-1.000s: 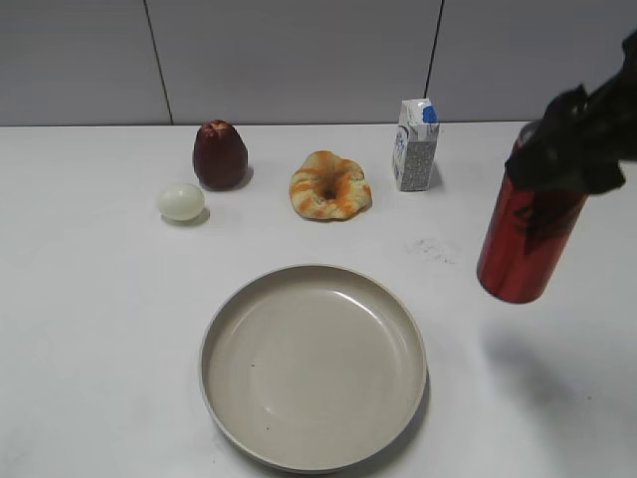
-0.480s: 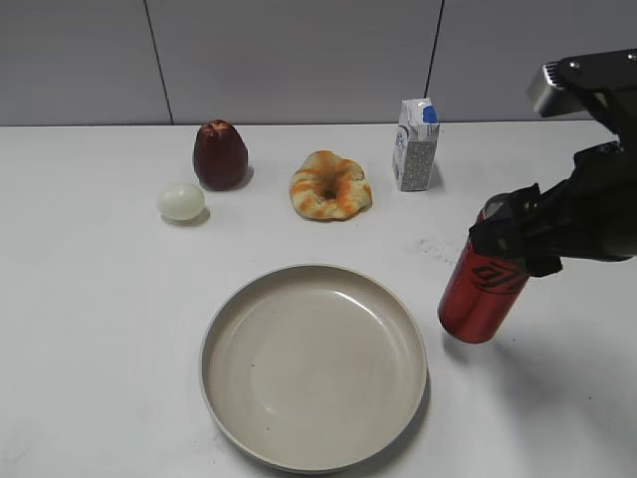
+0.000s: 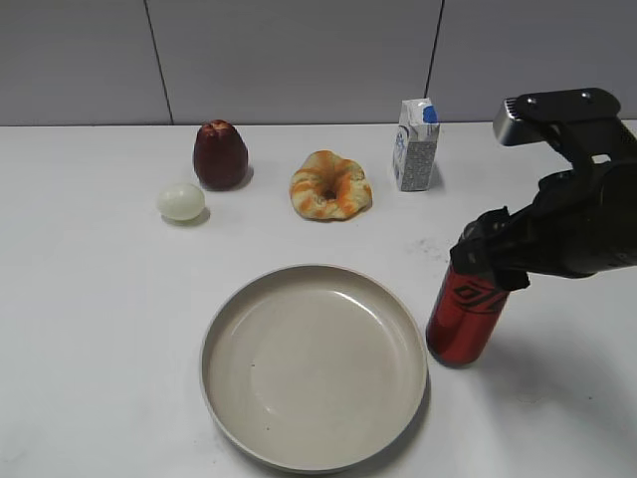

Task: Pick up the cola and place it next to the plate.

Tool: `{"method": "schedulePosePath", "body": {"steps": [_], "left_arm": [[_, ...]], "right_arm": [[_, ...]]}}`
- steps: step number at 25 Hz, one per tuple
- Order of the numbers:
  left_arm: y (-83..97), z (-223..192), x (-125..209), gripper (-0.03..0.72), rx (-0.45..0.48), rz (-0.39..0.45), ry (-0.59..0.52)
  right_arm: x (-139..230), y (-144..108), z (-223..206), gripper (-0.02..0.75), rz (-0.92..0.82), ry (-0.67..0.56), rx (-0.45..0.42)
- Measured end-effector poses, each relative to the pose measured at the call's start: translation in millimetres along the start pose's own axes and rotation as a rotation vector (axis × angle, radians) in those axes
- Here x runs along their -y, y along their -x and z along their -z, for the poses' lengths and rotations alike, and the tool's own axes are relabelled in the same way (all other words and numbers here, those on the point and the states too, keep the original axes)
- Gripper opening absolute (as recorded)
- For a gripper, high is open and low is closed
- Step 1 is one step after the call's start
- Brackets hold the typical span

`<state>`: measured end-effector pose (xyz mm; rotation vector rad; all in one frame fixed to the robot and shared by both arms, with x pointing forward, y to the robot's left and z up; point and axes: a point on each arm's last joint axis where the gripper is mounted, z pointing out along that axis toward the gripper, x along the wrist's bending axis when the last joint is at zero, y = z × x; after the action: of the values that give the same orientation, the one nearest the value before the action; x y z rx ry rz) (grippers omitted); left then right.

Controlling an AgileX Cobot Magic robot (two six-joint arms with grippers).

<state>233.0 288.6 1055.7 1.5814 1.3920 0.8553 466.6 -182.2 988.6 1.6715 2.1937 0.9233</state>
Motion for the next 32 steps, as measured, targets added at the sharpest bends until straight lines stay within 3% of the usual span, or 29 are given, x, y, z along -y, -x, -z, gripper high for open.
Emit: {"method": "schedulePosePath", "body": {"steps": [4,8,12,19,25,32], "left_arm": [[0.0,0.0,0.0,0.228,0.000,0.000,0.000],[0.0,0.0,0.0,0.228,0.000,0.000,0.000],[0.0,0.0,0.0,0.228,0.000,0.000,0.000],[0.0,0.0,0.0,0.227,0.000,0.000,0.000],[0.0,0.0,0.0,0.227,0.000,0.000,0.000],[0.0,0.0,0.0,0.227,0.000,0.000,0.000]], "right_arm": [[-0.3,0.2,-1.1,0.526,0.001,0.003,0.001],[-0.8,-0.2,-0.9,0.628,0.001,-0.005,-0.001],[-16.6,-7.0,7.9,0.650,0.012,-0.040,-0.024],[-46.5,-21.0,70.1,0.649,0.108,-0.098,-0.050],[-4.4,-11.3,125.8,0.619,0.163,-0.297,0.028],[77.4,4.9,151.8,0.593,0.134,-0.246,0.042]]}}
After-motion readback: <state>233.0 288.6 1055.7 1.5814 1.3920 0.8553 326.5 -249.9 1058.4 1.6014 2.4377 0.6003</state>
